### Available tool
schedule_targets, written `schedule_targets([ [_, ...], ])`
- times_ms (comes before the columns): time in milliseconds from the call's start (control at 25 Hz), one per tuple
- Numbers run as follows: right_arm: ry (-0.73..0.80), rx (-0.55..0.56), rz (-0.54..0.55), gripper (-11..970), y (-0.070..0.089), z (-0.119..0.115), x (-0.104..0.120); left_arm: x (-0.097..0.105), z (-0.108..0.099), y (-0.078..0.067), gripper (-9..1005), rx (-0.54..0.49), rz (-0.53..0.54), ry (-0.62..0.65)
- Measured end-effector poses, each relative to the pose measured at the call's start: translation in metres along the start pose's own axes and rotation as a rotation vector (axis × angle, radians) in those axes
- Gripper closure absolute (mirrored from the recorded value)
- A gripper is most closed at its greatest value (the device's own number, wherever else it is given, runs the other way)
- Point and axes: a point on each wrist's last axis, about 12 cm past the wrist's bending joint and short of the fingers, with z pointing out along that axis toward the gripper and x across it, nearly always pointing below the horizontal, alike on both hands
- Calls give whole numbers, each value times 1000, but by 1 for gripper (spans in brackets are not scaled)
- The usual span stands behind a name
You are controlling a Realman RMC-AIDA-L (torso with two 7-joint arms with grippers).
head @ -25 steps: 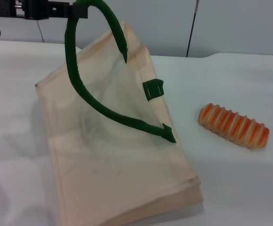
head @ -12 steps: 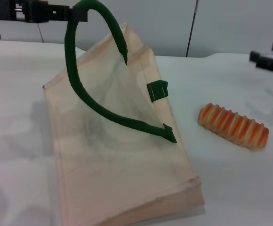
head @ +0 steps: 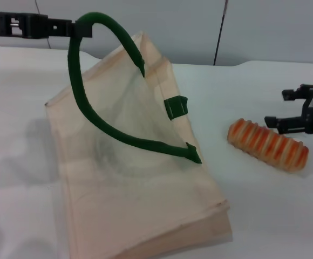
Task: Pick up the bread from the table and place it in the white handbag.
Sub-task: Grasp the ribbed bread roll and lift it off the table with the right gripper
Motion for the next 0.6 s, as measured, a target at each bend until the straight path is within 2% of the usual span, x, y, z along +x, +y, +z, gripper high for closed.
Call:
schedule_targets([
  [320, 79, -44, -48, 65, 6, 13, 2, 0, 0, 0, 834, -3, -2, 0],
  [600, 140, -71, -71, 65, 11, 35, 2, 0, 0, 0, 831, -4, -5, 0],
])
